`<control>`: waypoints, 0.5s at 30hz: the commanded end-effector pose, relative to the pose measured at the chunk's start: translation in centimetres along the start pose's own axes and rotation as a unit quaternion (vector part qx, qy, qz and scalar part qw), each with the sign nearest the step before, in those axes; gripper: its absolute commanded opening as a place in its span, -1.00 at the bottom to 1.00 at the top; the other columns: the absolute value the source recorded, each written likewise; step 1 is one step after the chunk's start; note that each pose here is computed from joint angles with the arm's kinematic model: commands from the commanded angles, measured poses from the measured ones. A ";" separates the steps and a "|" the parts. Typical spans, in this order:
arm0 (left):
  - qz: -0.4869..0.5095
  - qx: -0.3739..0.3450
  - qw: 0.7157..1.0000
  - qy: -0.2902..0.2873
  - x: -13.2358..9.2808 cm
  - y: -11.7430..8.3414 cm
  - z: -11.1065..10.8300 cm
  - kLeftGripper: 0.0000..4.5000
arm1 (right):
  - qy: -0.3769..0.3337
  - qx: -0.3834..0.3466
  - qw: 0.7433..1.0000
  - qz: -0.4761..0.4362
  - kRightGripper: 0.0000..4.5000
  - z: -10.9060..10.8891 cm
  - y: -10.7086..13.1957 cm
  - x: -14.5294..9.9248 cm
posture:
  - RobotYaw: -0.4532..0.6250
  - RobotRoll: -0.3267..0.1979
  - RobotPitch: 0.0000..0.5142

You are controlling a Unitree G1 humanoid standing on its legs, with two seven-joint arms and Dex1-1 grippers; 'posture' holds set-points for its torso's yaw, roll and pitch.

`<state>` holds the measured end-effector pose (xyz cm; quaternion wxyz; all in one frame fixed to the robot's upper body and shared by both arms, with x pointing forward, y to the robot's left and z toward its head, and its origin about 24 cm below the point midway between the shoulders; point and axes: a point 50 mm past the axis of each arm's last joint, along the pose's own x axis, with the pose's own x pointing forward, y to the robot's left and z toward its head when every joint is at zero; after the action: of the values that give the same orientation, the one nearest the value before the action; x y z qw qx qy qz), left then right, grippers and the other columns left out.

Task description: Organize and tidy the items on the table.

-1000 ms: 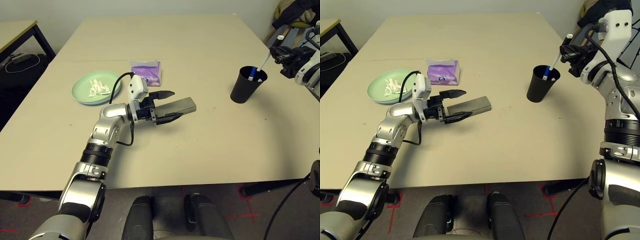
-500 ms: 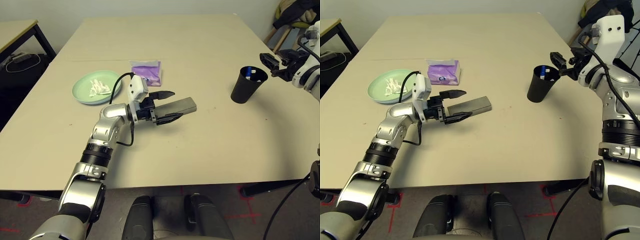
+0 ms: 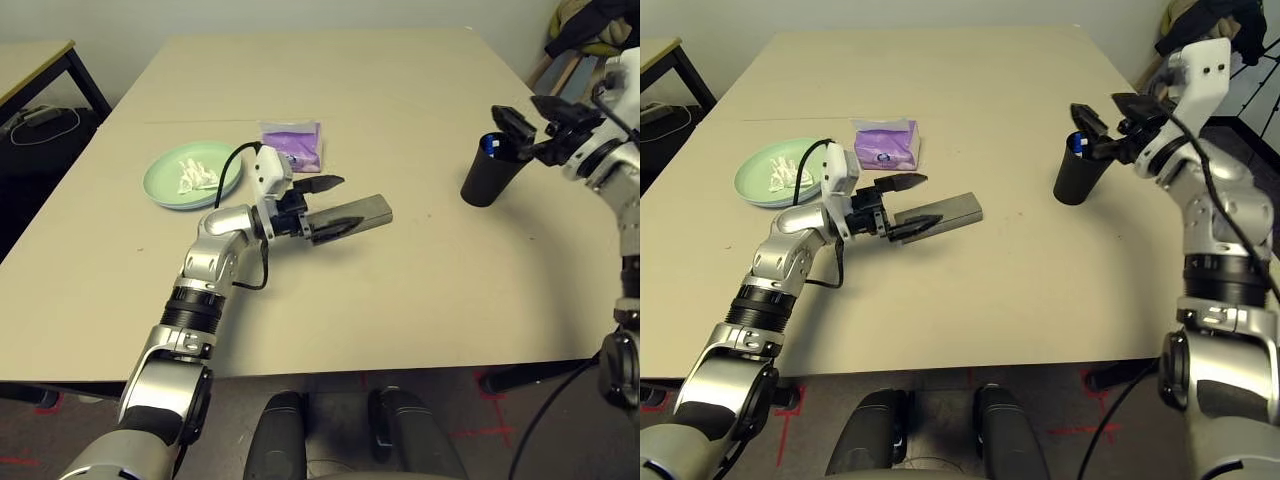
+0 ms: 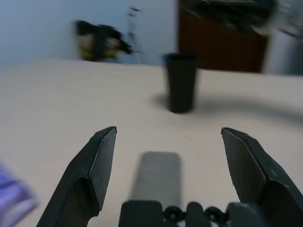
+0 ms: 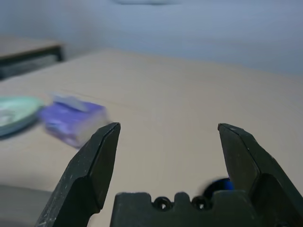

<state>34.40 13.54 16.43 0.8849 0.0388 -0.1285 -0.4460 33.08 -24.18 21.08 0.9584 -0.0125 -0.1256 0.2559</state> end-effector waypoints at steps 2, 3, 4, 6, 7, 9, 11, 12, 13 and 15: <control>0.148 0.007 0.989 -0.025 -1.1 1.6 0.1 1.00 | -0.028 0.017 0.999 -0.002 0.98 -1.3 1.7 -0.4 | 0.06 0.25 -0.71; 0.173 0.005 0.984 -0.031 -1.4 1.8 0.1 1.00 | -0.031 0.022 0.999 -0.005 0.98 -1.7 2.2 -0.5 | 0.07 0.25 -0.71; 0.218 0.006 0.975 -0.028 -2.0 2.2 0.0 1.00 | -0.032 0.031 0.999 -0.020 0.98 -2.5 2.7 -0.7 | 0.07 0.25 -0.71; 0.282 0.009 0.959 -0.026 -3.4 2.7 -0.4 1.00 | -0.028 0.045 0.998 -0.041 0.98 -3.9 3.8 -1.3 | 0.08 0.25 -0.71; 0.314 0.010 0.949 -0.022 -4.2 2.9 -0.6 1.00 | -0.024 0.050 0.997 -0.059 0.98 -4.5 4.2 -1.7 | 0.08 0.25 -0.71; 0.358 0.007 0.933 -0.015 -5.6 3.0 -1.0 1.00 | -0.018 0.051 0.995 -0.088 0.98 -5.3 4.6 -2.4 | 0.08 0.25 -0.71; 0.383 0.009 0.924 -0.006 -6.7 2.9 -1.3 1.00 | -0.015 0.046 0.992 -0.117 0.98 -5.8 4.7 -3.0 | 0.08 0.25 -0.71; 0.393 0.011 0.920 0.000 -7.2 2.8 -1.5 1.00 | -0.015 0.043 0.990 -0.132 0.98 -6.0 4.6 -3.2 | 0.07 0.25 -0.70; 0.408 0.011 0.913 0.006 -7.8 2.8 -1.7 1.00 | -0.014 0.037 0.988 -0.150 0.98 -6.2 4.3 -3.6 | 0.07 0.25 -0.70; 0.429 0.014 0.903 0.015 -8.9 2.9 -1.9 1.00 | -0.012 0.030 0.983 -0.180 0.98 -6.6 3.8 -4.3 | 0.07 0.25 -0.69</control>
<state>32.54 21.65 13.31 0.9911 -0.0104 -0.1266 -0.0404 29.65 -21.90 13.43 0.9848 0.0491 -0.1215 0.1138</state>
